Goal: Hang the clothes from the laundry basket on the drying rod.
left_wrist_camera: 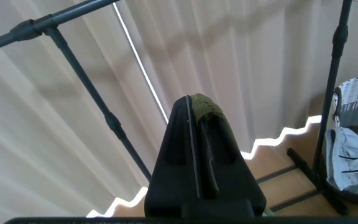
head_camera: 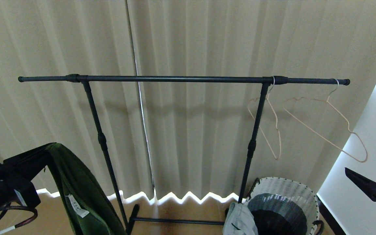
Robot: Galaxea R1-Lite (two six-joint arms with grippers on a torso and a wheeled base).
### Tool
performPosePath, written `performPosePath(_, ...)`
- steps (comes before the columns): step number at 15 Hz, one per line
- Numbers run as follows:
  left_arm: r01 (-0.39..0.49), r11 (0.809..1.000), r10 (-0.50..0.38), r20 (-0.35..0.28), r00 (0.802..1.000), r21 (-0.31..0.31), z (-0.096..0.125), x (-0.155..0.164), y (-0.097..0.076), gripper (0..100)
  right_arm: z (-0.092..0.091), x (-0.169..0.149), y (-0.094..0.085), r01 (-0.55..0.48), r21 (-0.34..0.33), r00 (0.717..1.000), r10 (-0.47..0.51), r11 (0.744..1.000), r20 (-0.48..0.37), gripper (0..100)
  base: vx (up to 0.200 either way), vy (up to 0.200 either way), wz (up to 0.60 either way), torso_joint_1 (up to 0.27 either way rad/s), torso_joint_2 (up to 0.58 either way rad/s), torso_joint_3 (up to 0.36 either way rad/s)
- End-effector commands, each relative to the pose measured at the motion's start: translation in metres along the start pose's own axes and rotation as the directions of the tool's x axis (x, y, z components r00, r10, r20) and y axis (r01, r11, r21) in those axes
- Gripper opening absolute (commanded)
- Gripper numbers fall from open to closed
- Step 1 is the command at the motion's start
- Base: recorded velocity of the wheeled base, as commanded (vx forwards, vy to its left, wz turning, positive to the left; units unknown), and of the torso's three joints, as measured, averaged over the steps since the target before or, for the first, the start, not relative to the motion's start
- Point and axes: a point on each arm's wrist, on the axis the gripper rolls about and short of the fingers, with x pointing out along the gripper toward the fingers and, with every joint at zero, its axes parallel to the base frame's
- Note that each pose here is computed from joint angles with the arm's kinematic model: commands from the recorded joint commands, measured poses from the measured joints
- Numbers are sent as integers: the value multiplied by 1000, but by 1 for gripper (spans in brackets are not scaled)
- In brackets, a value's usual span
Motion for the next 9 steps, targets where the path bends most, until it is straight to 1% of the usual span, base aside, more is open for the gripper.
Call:
performPosePath(1,2,1000,-2,-1,1000,-1,0,1,0,0,0,1,-1,7,3,1000,-7,1000,-4,100,0,0,0,0,0,0)
performPosePath(2,2,1000,-2,-3,1000,-1,0,1,0,0,0,1,-1,7,3,1000,-7,1000,-4,100,0,0,0,0,0,0)
performPosePath(9,2,1000,-2,-3,1000,-1,-1,0,0,0,0,2,-1,5,3,1000,-5,1000,-5,100,0,-200,0,2,0,1)
